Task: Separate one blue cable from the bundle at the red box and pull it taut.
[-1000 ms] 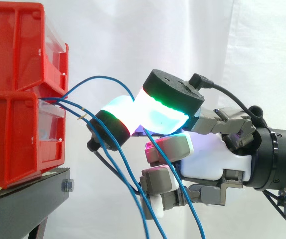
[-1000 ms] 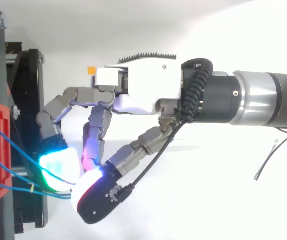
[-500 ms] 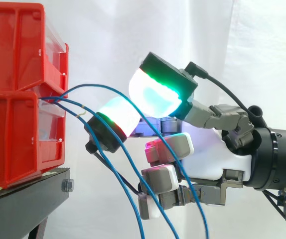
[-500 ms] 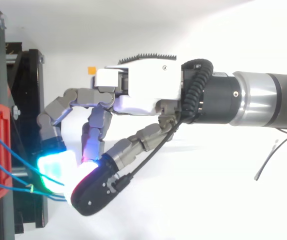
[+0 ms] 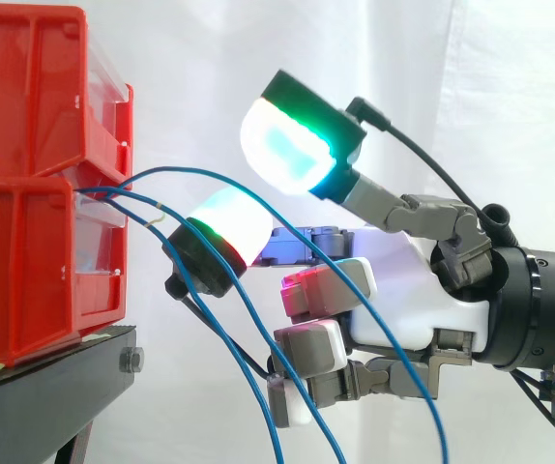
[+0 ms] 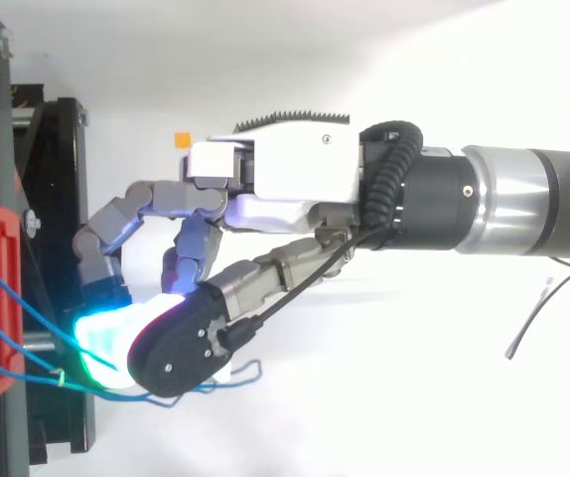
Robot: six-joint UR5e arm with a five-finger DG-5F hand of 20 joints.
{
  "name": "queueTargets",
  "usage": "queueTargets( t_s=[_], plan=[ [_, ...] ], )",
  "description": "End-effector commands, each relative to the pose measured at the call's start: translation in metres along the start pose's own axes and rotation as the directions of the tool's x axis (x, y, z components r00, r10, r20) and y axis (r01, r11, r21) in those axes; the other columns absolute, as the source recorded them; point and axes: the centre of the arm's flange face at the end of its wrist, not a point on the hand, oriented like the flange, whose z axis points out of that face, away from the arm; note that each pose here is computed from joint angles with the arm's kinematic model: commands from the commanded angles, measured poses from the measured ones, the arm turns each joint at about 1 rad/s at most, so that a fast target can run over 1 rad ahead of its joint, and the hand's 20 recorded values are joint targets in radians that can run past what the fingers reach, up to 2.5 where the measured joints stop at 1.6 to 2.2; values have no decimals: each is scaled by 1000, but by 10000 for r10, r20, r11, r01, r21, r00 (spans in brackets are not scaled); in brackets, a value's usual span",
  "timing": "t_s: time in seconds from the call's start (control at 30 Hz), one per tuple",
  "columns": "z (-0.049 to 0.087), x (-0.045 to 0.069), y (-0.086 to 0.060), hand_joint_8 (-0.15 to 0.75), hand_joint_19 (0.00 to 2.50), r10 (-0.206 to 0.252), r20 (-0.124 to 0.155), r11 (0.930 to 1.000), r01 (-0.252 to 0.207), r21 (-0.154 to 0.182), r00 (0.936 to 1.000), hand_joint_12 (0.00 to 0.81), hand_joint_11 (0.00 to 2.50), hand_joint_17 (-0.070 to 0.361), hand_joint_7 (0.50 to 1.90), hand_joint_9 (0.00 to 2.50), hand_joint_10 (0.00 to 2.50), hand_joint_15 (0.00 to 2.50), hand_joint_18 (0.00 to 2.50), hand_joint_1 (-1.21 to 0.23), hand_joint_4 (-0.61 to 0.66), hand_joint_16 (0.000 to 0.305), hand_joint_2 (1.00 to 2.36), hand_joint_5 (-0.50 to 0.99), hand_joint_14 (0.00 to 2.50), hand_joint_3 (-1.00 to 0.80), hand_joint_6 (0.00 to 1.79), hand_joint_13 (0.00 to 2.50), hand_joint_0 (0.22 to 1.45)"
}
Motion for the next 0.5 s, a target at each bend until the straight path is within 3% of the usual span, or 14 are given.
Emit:
queueTargets(
  t_s=[0.0, 0.27, 0.47],
  plan=[
    [0, 2, 0, 369, 686, -6, 0, 10000, 6, 1, 10000, 437, 933, 159, 1060, 1435, 26, 719, 963, -514, 131, 71, 1000, -129, 25, -500, 835, 1281, 440],
    [0, 3, 0, 379, 674, 13, 31, 10000, -13, 0, 10000, 444, 1152, 167, 904, 1419, 22, 814, 1002, -893, 191, 74, 1000, -193, 25, -500, 856, 1342, 392],
    [0, 5, 0, 351, 676, 15, 16, 10000, -15, 1, 10000, 429, 1245, 155, 873, 1318, 16, 849, 952, -983, 217, 69, 1000, -225, 28, -500, 853, 1330, 438]
  ],
)
